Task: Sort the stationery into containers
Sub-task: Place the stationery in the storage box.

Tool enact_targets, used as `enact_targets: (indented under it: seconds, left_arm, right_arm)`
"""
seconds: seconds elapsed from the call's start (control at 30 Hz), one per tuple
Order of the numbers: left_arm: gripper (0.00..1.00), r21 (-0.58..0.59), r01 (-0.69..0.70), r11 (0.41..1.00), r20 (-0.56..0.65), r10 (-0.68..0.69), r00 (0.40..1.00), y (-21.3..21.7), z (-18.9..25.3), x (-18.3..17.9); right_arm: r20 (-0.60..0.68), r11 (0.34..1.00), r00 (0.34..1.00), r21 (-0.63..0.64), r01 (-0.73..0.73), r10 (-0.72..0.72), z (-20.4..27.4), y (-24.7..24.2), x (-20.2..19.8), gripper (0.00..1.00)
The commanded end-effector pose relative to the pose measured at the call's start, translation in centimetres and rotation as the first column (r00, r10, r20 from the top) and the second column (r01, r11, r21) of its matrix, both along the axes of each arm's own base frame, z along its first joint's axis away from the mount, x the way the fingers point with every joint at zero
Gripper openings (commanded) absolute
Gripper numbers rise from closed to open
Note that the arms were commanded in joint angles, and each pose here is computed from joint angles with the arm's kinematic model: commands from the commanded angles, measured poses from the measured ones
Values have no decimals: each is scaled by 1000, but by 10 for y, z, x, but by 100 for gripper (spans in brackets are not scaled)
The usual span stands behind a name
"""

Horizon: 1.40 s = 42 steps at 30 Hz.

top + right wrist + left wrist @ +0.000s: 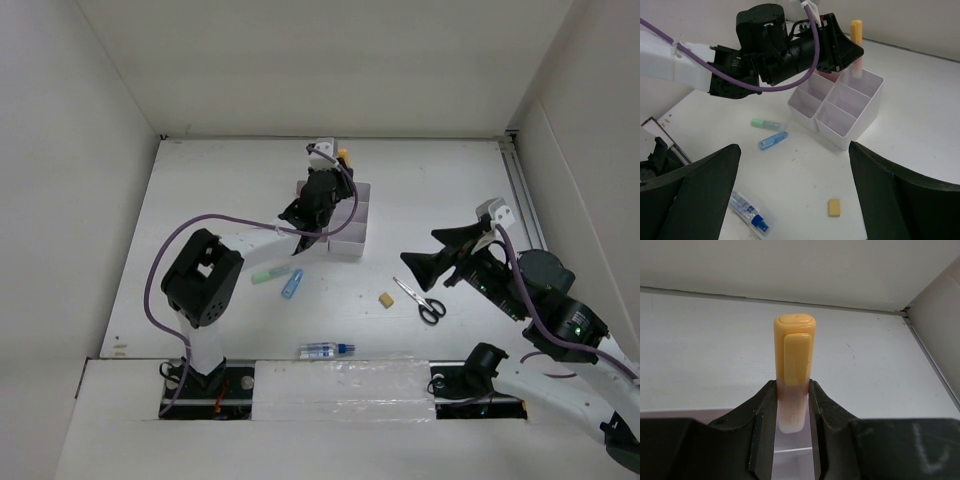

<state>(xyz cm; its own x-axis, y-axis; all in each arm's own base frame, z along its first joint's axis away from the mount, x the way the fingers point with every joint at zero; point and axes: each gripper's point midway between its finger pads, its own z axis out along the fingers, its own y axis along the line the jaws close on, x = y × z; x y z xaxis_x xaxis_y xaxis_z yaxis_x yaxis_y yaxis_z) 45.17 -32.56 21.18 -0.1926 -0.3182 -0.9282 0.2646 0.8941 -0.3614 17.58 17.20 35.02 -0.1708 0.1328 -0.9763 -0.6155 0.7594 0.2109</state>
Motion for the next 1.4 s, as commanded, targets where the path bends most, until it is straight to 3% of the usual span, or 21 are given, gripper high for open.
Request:
enact_targets:
  seconds: [0.0,0.57,0.73,0.9,1.07,1.13,1.27,1.33,1.37]
  left_arm:
    - [0,-74,8,997,92,-1,996,-7,37,4]
    - [2,-57,8,998,86,-3,996,-11,15,4]
    - [24,-37,-2,999,76,5,997,-11,4,1]
    - [57,-29,-3,1000,98,6,995,-16,5,-9]
    - [60,-15,-9,1000,95,11,995,-12,0,-18]
    - [63,-56,-29,998,131,36,991,-7,23,-31]
    - [83,-133,-136,982,116,151,982,16,55,-54]
    - [99,-164,-195,967,56,207,977,33,66,-65]
    - [99,-165,-253,953,40,263,964,46,71,-67]
  right_arm:
    - [31,1000,999,16,-16,16,9,0,-3,95]
    - [62,999,997,-4,-35,35,8,4,-2,96]
    - [74,999,997,-4,-35,35,10,2,-4,97]
    - [81,1000,996,4,-26,26,9,1,-2,97]
    - [93,1000,995,17,-26,24,13,-3,-5,97]
    - [93,1000,995,17,-26,24,13,-3,-5,97]
    - [93,1000,995,17,-26,24,13,-3,-5,97]
    - [99,999,995,24,-26,24,15,-4,-7,97]
    - [94,999,995,17,-37,35,11,-2,-7,97]
